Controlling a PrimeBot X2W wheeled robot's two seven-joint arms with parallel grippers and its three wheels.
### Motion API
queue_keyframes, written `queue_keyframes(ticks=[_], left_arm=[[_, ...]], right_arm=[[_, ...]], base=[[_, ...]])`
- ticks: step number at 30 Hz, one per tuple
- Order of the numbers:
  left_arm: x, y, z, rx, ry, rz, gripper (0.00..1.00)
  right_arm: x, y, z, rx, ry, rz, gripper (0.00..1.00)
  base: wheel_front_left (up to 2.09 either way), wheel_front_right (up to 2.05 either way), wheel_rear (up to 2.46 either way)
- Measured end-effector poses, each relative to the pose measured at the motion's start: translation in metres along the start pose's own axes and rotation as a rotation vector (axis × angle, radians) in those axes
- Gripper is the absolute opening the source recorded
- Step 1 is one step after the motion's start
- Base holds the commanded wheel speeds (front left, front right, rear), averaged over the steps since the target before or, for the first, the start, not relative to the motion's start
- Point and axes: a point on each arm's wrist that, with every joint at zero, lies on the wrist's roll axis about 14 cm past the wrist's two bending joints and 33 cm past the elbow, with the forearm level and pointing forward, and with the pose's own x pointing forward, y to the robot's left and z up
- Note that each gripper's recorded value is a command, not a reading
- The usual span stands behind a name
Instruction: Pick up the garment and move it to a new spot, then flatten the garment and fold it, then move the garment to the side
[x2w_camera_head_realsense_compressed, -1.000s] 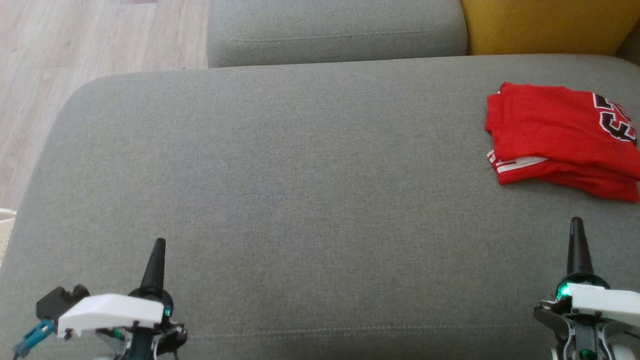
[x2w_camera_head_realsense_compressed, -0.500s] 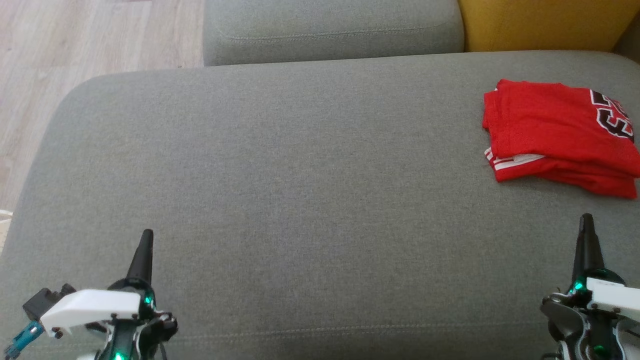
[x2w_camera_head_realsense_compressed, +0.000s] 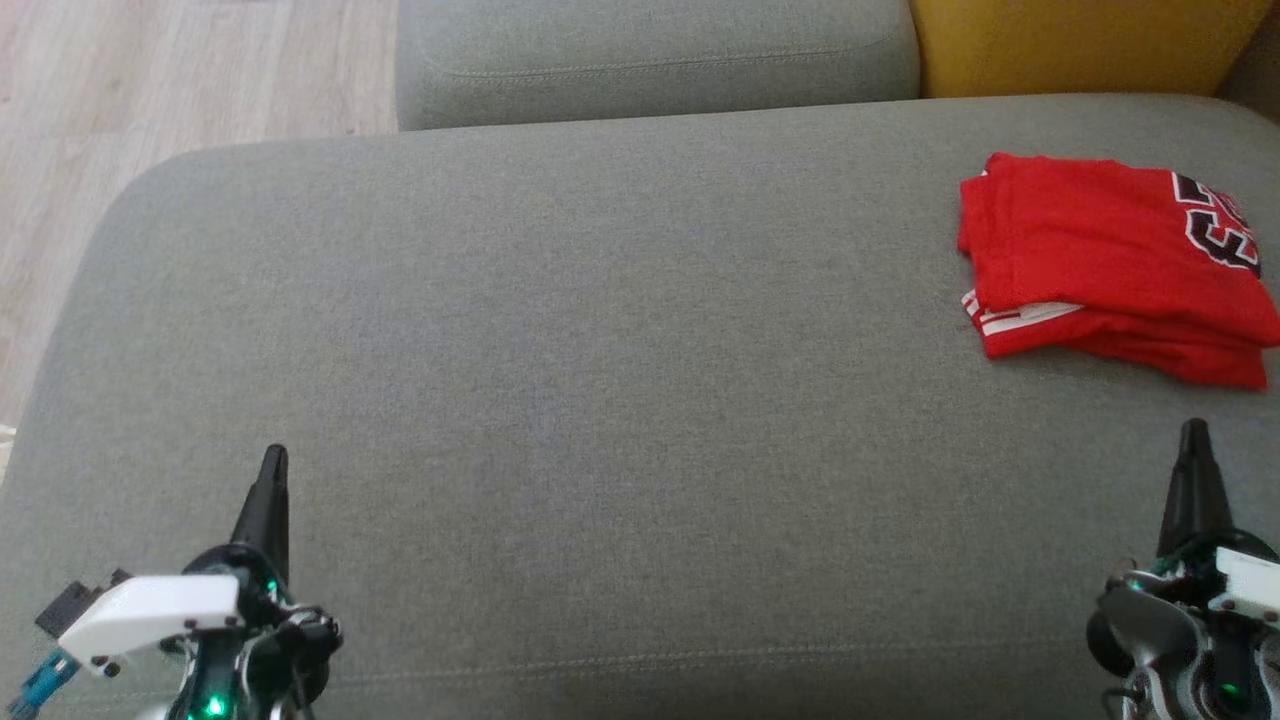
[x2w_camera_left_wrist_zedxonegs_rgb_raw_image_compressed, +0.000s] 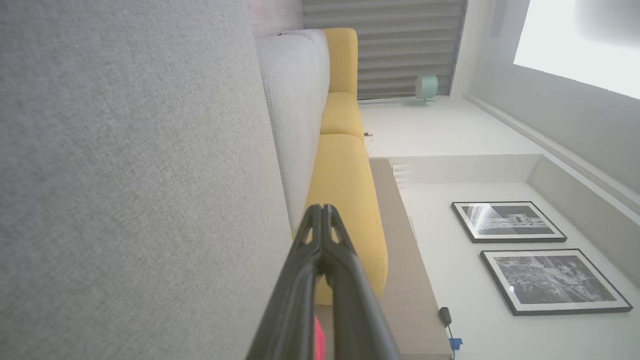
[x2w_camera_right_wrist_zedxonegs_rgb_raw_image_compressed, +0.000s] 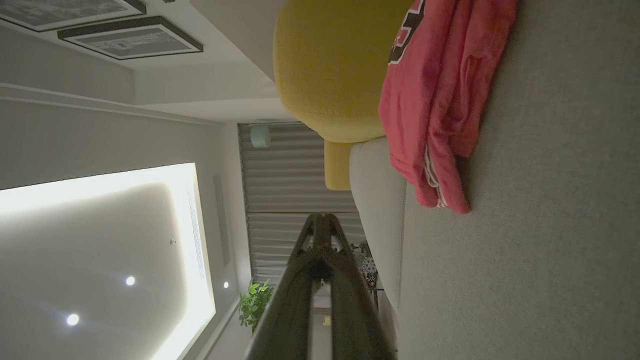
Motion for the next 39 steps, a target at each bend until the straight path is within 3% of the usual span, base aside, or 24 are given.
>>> queue_keyframes(ticks=[6, 39], left_arm=[[0.0038, -0.0049, 0.0035, -0.062, -0.008, -0.020, 0.00], [0.0041, -0.0056, 0.0032, -0.073, -0.009, -0.023, 0.00]], right_arm=[[-0.0002, 0.0006, 0.0031, 0.060, -0.006, 0.005, 0.00], [-0.0003, 0.0009, 0.0055, 0.063, -0.010, 0.006, 0.00]], base=[[0.00, 0.00, 0.00], [0.00, 0.00, 0.00]])
